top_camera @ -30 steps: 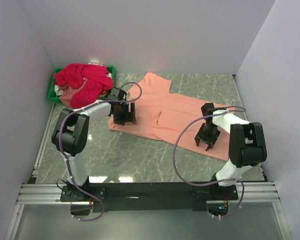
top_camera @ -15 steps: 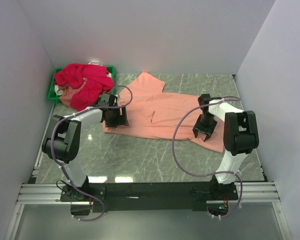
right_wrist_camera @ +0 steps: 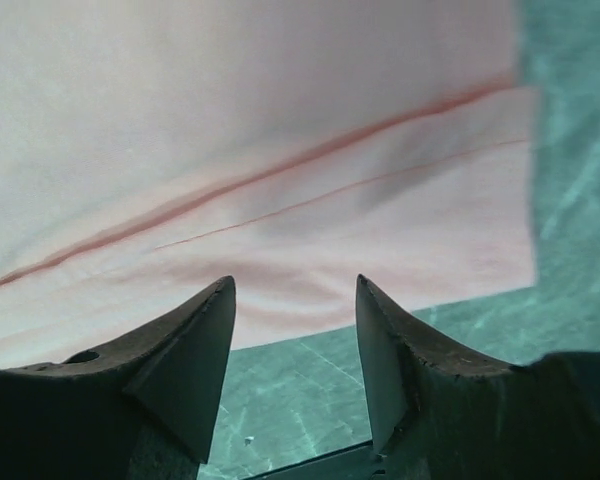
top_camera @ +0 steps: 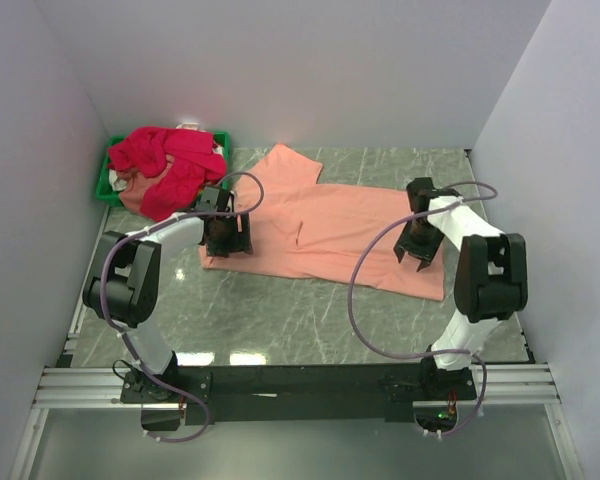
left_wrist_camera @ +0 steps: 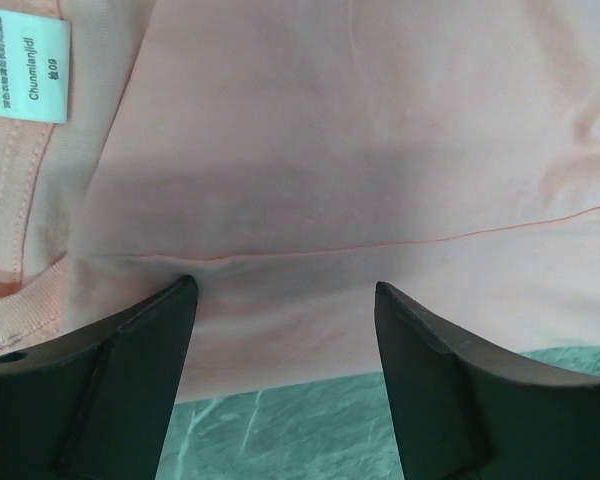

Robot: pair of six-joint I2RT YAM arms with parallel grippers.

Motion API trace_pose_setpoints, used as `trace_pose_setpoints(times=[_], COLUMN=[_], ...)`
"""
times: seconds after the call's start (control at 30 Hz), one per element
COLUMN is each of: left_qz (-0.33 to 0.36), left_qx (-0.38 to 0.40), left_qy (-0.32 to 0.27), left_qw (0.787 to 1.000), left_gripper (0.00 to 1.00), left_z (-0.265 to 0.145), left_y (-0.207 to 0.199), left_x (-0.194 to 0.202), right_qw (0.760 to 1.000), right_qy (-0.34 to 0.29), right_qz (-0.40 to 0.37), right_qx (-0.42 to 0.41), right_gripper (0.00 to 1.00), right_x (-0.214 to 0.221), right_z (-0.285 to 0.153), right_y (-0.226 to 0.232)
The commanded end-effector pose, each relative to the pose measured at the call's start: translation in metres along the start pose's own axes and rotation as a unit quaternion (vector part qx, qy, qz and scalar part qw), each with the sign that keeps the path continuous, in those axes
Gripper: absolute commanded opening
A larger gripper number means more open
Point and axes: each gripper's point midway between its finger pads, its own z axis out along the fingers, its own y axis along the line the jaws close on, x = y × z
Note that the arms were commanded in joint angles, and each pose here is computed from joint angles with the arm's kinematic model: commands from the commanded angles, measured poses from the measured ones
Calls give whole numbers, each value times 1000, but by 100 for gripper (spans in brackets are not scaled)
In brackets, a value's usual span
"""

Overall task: Fold and stack the t-shirts
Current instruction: Fold the tshirt

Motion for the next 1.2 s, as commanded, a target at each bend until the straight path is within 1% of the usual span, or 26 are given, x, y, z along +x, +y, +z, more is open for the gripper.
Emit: trace_pose_setpoints(times=[0.0, 0.07, 0.2, 0.37, 0.53, 0.9, 0.93, 1.0, 1.03, 1.07, 1.13, 1.17], left_qz=[4, 6, 6, 4, 3, 4, 3, 0, -2, -3, -7, -7], left_qx=[-43, -42, -36, -34, -35, -34, -32, -32, -32, -32, -35, -40], left_qy=[19, 12, 4, 9, 13, 20, 20, 22, 23, 23, 24, 22], left_qw=[999, 999, 999, 999, 999, 999, 999, 999, 999, 999, 999, 999], left_gripper=[78, 79, 79, 79, 79, 79, 79, 79, 79, 79, 79, 79], left_z=[-1, -3, -7, -5, -6, -5, -5, -4, -3, -3, -3, -3], left_y=[19, 17, 14, 13, 15, 19, 18, 19, 19, 19, 21, 24], left_x=[4, -3, -8, -6, -1, 9, 9, 10, 11, 11, 13, 13], right_qw=[999, 998, 997, 997, 997, 998, 998, 998, 997, 997, 997, 997], right_qy=[-30, -33, -34, -33, -12, 22, 26, 30, 33, 37, 42, 43], right_qz=[22, 46, 67, 69, 69, 62, 60, 57, 57, 57, 58, 58], right_qx=[13, 16, 13, 21, 43, 23, 22, 27, 29, 26, 26, 28], right_gripper=[59, 59, 59, 59, 59, 57, 56, 51, 47, 40, 36, 32], right_x=[-5, -11, -14, -19, -14, 5, 7, 9, 10, 12, 13, 13], right_z=[-17, -15, -8, 3, 20, 51, 53, 57, 59, 60, 63, 63], right_y=[-31, -49, -70, -82, -96, -92, -92, -93, -94, -93, -93, -93])
